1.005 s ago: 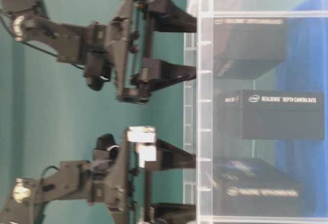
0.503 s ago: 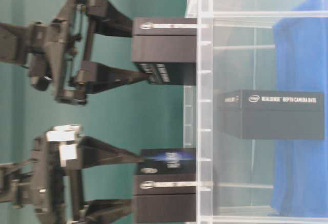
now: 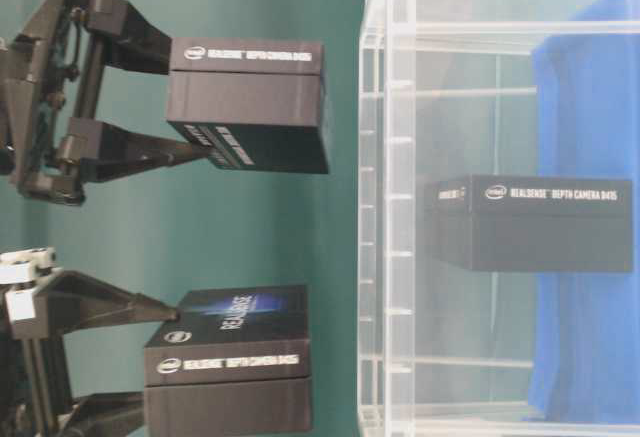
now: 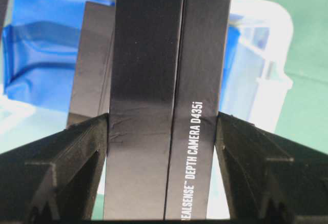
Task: Take the box out of the case with both arms.
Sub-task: 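Lift the gripped boxes straight up out of the bin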
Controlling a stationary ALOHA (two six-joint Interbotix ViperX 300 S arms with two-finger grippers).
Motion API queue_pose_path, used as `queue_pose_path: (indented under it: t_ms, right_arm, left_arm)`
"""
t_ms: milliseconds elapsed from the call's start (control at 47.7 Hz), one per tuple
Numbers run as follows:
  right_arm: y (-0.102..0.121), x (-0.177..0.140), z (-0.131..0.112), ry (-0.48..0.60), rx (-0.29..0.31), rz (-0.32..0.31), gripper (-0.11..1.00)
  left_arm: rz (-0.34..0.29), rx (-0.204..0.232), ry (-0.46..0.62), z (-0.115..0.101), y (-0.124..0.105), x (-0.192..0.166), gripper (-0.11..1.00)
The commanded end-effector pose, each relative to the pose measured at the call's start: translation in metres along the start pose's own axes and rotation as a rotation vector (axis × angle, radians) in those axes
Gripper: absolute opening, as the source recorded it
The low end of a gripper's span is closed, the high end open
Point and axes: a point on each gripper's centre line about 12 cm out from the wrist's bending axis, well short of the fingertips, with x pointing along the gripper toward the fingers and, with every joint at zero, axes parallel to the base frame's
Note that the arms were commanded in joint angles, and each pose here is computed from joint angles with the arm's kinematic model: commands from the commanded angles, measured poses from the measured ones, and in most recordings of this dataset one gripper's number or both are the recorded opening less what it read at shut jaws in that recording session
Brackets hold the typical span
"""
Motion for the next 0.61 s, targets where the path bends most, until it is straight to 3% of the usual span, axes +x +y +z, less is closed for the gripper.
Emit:
queue_pose_path:
  t_ms: [0, 587]
  right_arm:
    - [-0.0037, -0.0305, 0.0045, -0.031, 0.009, 0.064, 0.67]
    - [-0.003, -0.0319, 0.0027, -0.031, 0.004, 0.065, 0.67]
  left_arm:
    - [-0.048, -0.007, -0.027, 0.0024, 0.0029, -0.0223, 0.64]
    - [-0.041, 0.0, -0.024, 0.0017, 0.0032, -0.023, 0.64]
